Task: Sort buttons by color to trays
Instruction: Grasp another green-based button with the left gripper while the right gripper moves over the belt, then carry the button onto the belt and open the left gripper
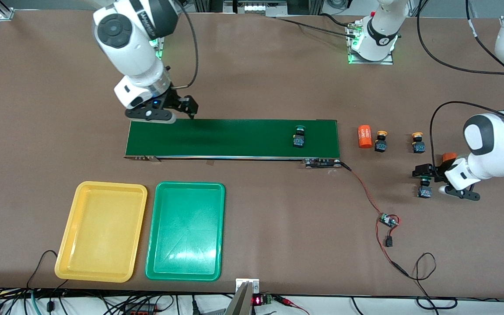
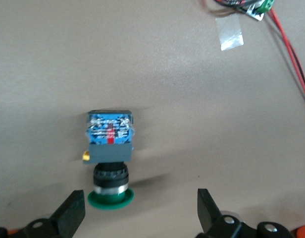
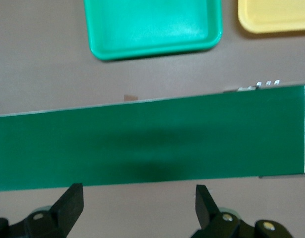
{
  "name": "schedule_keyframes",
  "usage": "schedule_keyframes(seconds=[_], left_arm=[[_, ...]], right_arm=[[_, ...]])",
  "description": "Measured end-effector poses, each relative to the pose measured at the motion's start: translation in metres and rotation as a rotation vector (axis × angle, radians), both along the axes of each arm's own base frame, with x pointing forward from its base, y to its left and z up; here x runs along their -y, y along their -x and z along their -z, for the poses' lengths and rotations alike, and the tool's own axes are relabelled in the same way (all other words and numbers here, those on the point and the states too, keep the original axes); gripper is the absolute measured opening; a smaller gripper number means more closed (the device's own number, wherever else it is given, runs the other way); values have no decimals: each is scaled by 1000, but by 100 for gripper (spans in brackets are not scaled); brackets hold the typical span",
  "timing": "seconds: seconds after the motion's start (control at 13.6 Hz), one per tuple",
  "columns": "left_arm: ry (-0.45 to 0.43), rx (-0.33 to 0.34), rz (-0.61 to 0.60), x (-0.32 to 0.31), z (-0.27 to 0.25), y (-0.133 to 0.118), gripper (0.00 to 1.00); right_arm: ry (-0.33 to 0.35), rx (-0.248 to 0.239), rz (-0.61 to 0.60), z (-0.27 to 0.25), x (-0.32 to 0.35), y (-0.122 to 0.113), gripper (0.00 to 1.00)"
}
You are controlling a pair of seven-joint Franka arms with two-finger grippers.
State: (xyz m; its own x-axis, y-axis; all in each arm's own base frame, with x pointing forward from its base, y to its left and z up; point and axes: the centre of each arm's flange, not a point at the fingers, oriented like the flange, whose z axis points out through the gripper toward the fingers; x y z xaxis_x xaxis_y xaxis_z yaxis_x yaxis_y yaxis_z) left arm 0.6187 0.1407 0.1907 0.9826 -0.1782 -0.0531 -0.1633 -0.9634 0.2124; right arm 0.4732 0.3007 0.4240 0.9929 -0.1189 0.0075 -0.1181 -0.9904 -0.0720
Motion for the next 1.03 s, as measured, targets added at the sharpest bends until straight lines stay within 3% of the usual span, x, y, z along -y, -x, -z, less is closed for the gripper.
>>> schedule_keyframes(seconds=[0.22, 0.52, 0.59, 0.88, 0.96, 1.03], left_arm=[[15, 3, 12, 1, 11, -7, 100], [20, 41, 54, -3, 15, -16, 100], [19, 49, 58, -4, 16, -17, 96], [11, 70, 58, -8, 18, -20, 49], [10, 72, 61, -8, 17, -20, 42], [10, 74, 63, -7, 17, -21, 41]], right_arm=[[14, -8, 29, 6, -13, 12, 100], [45, 16, 47, 10, -30, 24, 100], [59, 24, 38, 14, -34, 26, 100], [63, 53, 26, 18, -37, 23, 100], [55, 63, 26, 18, -37, 21, 100], [51, 69, 26, 18, -38, 20, 100]])
